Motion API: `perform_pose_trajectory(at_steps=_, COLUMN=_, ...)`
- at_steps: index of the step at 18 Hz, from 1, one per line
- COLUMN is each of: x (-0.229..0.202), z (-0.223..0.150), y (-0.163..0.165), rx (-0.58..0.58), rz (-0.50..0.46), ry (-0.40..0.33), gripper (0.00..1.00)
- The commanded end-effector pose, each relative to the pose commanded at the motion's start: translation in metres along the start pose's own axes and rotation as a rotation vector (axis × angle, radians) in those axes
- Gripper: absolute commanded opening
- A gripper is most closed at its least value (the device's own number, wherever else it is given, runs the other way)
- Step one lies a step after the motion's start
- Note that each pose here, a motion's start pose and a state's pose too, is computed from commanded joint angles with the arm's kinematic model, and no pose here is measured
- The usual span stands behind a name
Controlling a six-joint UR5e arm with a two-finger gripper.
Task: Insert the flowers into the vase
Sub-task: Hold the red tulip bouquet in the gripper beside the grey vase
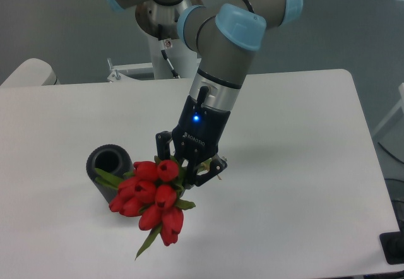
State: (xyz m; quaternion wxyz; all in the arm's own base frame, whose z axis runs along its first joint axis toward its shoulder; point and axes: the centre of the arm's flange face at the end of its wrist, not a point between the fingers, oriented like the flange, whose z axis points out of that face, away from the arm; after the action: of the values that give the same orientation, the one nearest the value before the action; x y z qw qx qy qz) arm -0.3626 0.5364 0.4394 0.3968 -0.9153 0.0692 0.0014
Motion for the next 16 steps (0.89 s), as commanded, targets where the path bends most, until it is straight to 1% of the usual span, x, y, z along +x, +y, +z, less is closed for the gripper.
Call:
perform_pose_trajectory(at_steps=8, x=0.002, z=0.008, y=0.006, rx=-0.012, rz=-0.01, ry=0.011, gripper=0.25)
perform_pose_trajectory(at_steps=13, x=0.015, z=0.014, y=0.0, rx=-0.015, rz=0.001, ry=0.027, gripper=0.25)
perform_pose_trajectory(at_steps=16, x=0.022, z=0.02, y=-0.008, rx=-0.016, rz=-0.03, ry=0.035, gripper=0.26)
